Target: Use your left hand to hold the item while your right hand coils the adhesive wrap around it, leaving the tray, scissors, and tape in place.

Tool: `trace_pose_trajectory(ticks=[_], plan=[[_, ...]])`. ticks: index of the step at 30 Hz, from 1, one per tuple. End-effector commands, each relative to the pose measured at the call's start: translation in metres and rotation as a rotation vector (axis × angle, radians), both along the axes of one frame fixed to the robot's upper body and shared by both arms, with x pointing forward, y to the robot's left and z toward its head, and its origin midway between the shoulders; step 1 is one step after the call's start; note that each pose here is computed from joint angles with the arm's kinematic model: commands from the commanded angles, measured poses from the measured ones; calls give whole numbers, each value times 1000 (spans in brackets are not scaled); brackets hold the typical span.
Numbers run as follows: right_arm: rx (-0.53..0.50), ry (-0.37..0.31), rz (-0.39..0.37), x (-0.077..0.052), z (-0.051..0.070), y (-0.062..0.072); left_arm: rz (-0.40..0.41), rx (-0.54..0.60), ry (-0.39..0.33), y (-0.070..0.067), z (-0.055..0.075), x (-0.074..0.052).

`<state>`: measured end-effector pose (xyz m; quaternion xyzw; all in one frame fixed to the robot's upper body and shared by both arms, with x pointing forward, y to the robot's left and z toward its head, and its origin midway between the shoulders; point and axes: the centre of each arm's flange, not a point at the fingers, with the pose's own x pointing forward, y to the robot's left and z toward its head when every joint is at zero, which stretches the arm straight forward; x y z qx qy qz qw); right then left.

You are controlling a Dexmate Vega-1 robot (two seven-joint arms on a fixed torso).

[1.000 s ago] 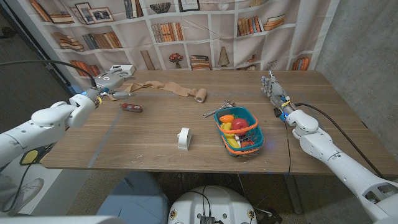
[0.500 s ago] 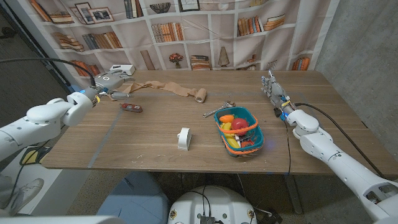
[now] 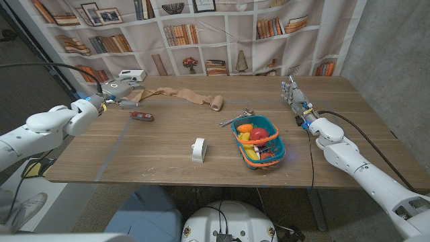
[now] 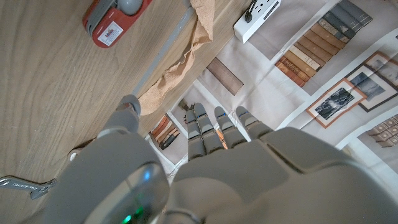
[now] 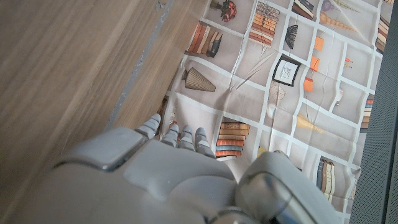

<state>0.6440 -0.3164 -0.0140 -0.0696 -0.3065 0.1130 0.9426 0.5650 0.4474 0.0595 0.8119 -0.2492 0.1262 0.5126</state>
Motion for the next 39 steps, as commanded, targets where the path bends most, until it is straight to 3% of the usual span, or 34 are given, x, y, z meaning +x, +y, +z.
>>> trace_pose_trajectory(ticks=[1, 39], plan=[[-4, 2, -5, -1, 0, 1, -3, 25, 22, 4, -1, 2], [-7, -9, 2, -4, 4, 8, 41, 61, 43, 24, -5, 1]])
